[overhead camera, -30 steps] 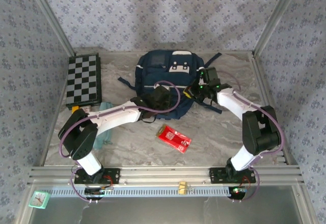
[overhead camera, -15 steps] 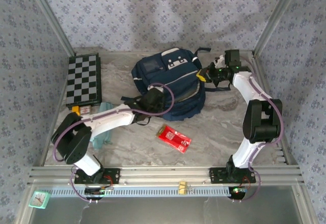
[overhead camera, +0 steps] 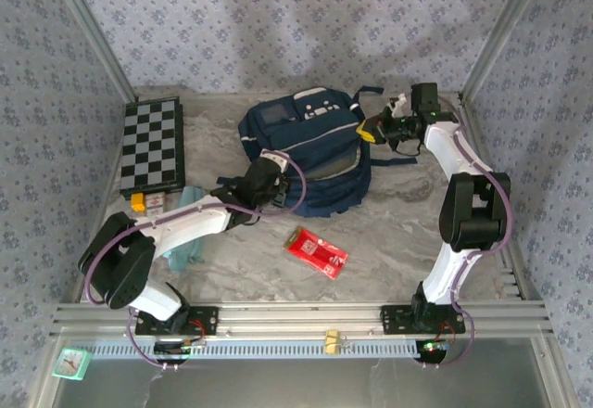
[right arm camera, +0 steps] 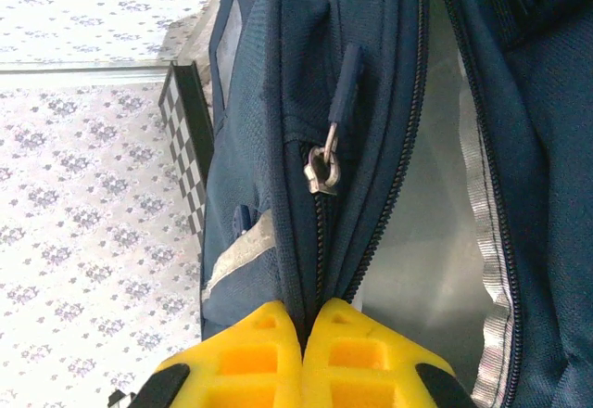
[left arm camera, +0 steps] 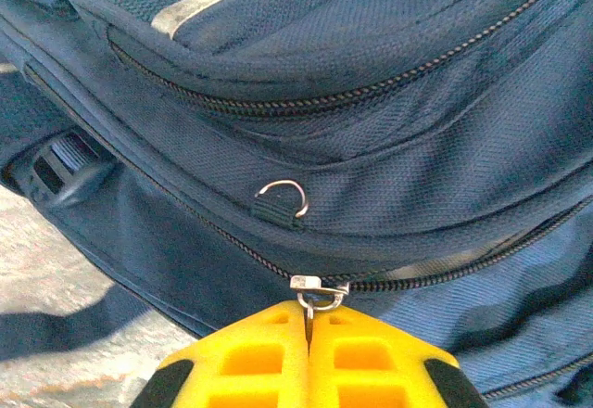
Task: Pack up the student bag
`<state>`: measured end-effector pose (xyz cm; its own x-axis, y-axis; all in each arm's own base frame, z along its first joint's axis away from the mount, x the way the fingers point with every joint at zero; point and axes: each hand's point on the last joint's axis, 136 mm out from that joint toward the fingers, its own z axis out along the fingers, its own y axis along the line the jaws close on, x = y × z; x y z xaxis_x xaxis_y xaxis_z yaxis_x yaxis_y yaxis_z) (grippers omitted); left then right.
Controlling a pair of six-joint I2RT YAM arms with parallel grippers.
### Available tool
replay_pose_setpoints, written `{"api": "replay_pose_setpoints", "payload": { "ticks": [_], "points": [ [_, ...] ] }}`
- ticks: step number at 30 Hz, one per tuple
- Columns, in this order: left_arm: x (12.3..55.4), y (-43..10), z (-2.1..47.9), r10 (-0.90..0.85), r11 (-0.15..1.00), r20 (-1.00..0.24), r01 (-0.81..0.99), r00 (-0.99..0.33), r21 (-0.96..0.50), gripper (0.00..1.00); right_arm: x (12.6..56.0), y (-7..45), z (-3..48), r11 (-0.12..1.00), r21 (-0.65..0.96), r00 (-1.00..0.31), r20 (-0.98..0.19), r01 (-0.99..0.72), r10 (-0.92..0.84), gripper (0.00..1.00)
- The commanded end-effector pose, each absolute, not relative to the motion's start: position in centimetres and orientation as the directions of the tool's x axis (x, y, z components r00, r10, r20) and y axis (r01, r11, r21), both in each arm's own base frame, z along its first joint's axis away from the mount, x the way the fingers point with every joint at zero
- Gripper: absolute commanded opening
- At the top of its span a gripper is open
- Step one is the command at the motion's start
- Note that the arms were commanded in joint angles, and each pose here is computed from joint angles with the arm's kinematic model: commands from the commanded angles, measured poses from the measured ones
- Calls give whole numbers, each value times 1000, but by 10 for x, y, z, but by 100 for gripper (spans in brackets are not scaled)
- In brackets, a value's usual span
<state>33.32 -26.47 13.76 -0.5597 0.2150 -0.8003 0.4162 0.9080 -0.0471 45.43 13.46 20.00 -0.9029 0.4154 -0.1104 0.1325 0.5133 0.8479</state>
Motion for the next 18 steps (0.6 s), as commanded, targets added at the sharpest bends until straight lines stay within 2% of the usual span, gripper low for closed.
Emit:
{"api": "replay_pose_setpoints", "payload": {
  "ticks": [1, 6, 10, 15, 18],
  "points": [
    [356, -236, 154, 261, 924, -855, 372, -447, 87, 0, 467, 116, 236, 498, 867, -881, -222, 17, 417, 0],
    [370, -226, 151, 267, 916, -868, 390, -418, 94, 0, 463, 109, 242, 514, 857, -878, -221, 33, 425, 0],
    [368, -249, 155, 253, 880, -869, 474, -425, 24, 0, 463, 124, 245, 481, 877, -879, -220, 12, 422, 2],
    [367, -269, 160, 209, 871, -880, 491, -426, -31, 0, 454, 158, 248, 445, 895, -877, -229, -19, 423, 45],
    [371, -269, 159, 201, 880, -876, 474, -438, -35, 0, 443, 179, 249, 461, 887, -876, -237, -18, 420, 58]
  ]
}}
